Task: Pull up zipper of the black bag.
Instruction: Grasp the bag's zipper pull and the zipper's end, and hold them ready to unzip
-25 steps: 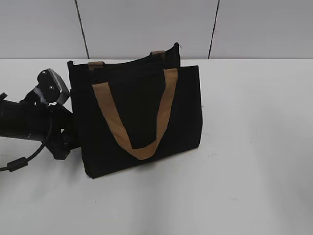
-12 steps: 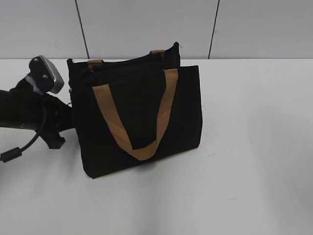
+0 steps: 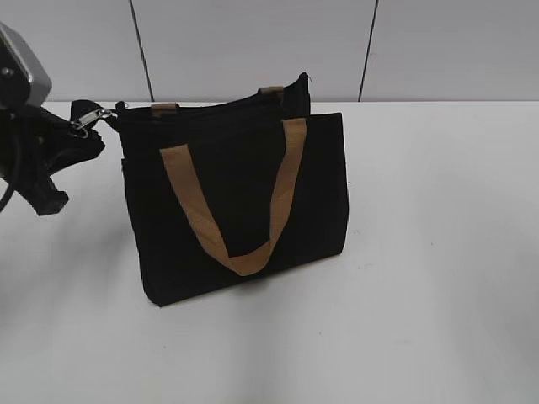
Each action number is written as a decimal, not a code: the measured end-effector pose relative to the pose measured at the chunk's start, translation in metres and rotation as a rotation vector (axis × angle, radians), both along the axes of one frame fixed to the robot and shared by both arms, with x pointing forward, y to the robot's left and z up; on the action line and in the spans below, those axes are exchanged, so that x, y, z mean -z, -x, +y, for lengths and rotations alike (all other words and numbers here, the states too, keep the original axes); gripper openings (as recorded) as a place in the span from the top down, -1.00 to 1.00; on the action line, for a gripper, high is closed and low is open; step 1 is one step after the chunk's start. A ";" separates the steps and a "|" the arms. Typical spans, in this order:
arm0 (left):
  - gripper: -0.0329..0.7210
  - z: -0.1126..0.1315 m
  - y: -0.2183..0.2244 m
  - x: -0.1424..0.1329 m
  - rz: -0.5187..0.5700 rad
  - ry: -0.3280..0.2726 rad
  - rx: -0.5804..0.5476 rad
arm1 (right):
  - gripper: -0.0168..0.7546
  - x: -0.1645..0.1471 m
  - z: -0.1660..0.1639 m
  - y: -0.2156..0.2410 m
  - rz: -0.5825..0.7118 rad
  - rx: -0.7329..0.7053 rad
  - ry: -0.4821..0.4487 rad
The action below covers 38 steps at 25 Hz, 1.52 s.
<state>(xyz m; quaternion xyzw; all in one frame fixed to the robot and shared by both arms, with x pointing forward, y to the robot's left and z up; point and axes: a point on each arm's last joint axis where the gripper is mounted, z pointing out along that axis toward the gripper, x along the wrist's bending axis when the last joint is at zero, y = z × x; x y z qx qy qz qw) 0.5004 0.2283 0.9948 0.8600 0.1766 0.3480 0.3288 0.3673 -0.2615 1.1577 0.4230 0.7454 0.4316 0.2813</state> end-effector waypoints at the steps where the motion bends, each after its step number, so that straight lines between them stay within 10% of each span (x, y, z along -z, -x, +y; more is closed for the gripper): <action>1: 0.72 0.001 0.005 -0.005 -0.020 0.003 -0.001 | -0.18 0.001 0.002 -0.003 -0.002 -0.023 0.003; 20: 0.86 0.005 0.033 -0.044 -0.178 0.031 0.002 | -0.18 -0.038 0.065 -0.088 0.056 -0.448 -0.052; 38: 0.86 0.008 0.032 -0.043 -0.120 0.101 -0.092 | -0.09 0.021 0.205 -0.112 0.103 -0.586 -0.034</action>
